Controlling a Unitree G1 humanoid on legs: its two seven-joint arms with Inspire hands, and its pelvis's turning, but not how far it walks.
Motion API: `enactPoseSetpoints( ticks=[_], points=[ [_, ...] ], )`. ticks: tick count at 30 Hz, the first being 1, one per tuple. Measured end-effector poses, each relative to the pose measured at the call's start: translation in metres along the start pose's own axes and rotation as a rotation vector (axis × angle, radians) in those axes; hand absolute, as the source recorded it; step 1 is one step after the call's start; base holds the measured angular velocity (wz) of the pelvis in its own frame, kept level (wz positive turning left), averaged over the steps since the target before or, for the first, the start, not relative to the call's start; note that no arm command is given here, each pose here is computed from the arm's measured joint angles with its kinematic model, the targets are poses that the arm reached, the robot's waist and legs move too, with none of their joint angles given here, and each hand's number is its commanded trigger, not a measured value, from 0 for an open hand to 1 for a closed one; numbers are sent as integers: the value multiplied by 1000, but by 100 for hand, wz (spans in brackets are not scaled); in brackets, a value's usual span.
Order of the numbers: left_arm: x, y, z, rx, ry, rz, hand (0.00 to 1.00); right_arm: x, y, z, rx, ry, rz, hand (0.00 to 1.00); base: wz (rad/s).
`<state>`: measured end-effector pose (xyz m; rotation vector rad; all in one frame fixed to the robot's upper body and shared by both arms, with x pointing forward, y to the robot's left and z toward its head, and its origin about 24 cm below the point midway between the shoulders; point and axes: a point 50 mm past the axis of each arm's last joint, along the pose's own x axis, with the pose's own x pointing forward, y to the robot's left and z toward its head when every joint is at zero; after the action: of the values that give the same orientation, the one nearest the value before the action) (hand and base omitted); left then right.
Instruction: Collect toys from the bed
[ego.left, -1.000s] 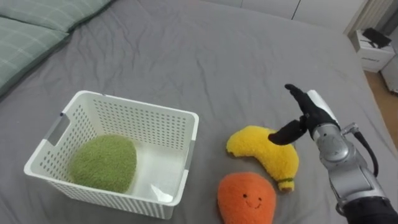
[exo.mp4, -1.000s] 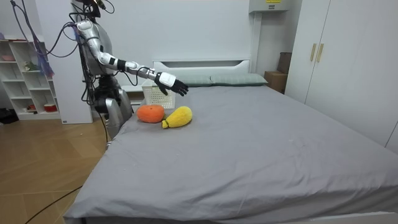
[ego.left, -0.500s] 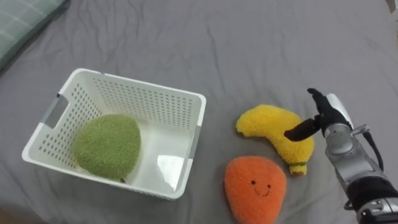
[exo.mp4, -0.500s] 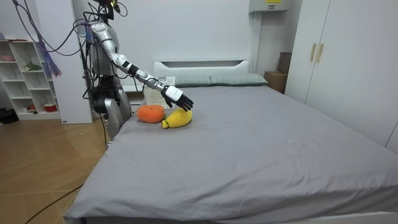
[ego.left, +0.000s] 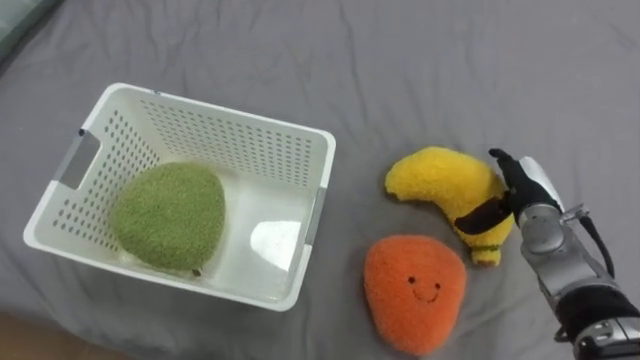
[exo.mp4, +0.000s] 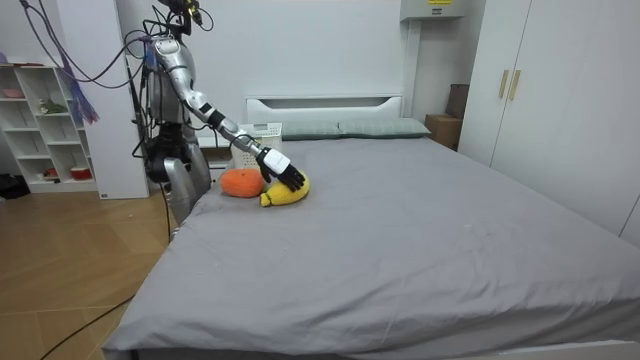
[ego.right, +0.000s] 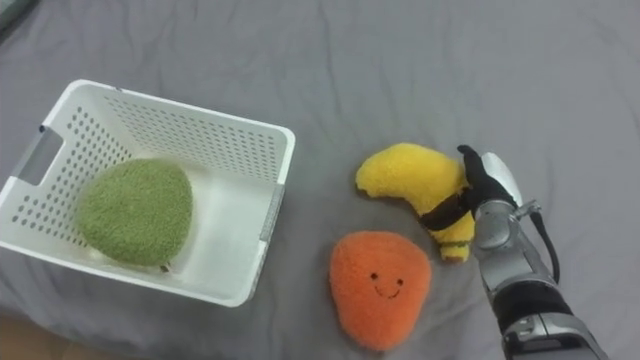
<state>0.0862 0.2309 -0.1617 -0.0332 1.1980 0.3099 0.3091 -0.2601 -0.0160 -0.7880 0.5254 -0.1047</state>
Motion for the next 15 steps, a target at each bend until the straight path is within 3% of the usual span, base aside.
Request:
enactPoseSetpoints(
  ticks=[1, 2, 15],
  points=[
    [1, -2, 4, 2, -10, -5, 0, 1, -1, 4, -5, -8, 0, 98, -9],
    [1, -4, 8, 2, -18, -10, 0, 3, -3, 8, -5, -15, -3, 100, -12],
    [3, -15, 16, 7, -20, -37, 0, 10, -20, 27, -61, -41, -82, 100, -3]
  ],
)
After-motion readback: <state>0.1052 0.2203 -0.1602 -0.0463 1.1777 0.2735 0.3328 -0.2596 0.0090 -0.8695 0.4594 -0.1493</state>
